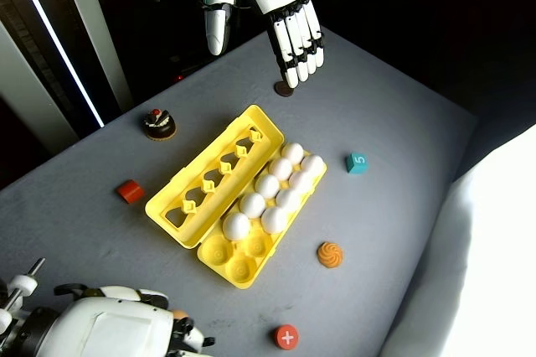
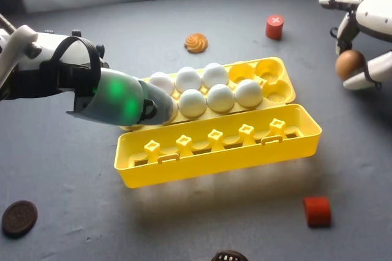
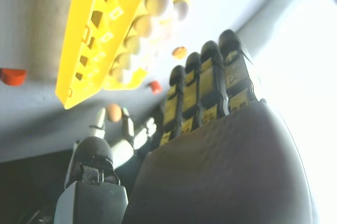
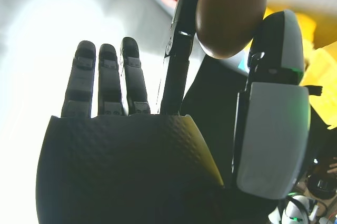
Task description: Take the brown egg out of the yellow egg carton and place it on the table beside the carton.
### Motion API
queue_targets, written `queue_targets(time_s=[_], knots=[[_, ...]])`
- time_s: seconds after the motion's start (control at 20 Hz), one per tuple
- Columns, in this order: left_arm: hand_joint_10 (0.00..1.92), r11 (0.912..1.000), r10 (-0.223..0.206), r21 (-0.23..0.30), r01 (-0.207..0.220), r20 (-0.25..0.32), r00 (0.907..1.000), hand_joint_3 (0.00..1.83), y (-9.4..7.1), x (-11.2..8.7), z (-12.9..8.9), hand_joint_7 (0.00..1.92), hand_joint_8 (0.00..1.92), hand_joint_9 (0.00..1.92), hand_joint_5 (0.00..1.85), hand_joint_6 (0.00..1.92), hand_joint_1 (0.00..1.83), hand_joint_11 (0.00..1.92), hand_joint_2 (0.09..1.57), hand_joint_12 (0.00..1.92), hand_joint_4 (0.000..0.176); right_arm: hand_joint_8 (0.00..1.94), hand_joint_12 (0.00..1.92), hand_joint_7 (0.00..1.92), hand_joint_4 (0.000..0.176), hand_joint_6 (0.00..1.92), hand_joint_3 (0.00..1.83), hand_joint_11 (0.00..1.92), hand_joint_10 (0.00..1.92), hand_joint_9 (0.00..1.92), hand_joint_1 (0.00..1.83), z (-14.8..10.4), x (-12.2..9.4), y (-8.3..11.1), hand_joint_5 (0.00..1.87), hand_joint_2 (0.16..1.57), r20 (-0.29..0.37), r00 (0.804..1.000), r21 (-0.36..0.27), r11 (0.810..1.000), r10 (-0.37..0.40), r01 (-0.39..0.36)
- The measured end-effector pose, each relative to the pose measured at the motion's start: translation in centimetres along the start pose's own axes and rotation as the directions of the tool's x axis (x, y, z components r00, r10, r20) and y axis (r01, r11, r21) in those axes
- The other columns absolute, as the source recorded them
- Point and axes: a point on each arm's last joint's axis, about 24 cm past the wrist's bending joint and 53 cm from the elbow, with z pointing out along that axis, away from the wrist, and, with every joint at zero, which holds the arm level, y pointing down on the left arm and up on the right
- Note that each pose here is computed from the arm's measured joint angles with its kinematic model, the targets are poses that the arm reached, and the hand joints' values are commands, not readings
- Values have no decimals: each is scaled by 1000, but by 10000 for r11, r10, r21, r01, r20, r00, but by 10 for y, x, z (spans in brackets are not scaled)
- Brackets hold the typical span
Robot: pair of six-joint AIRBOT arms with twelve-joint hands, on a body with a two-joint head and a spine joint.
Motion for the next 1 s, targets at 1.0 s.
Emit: queue_targets(time_s=[1.0], knots=[[12, 10000, 6, 1, -6, 52, 10000, 0, 0, -1, 0, 100, 14, 57, 103, 9, 0, 23, 1120, 14, 0, 0, 0, 48, 176, 632, 0, 0, 0, 0, 830, 38, 20, 31, 915, 956, 156, 9990, -492, 9980, 413, -405]])
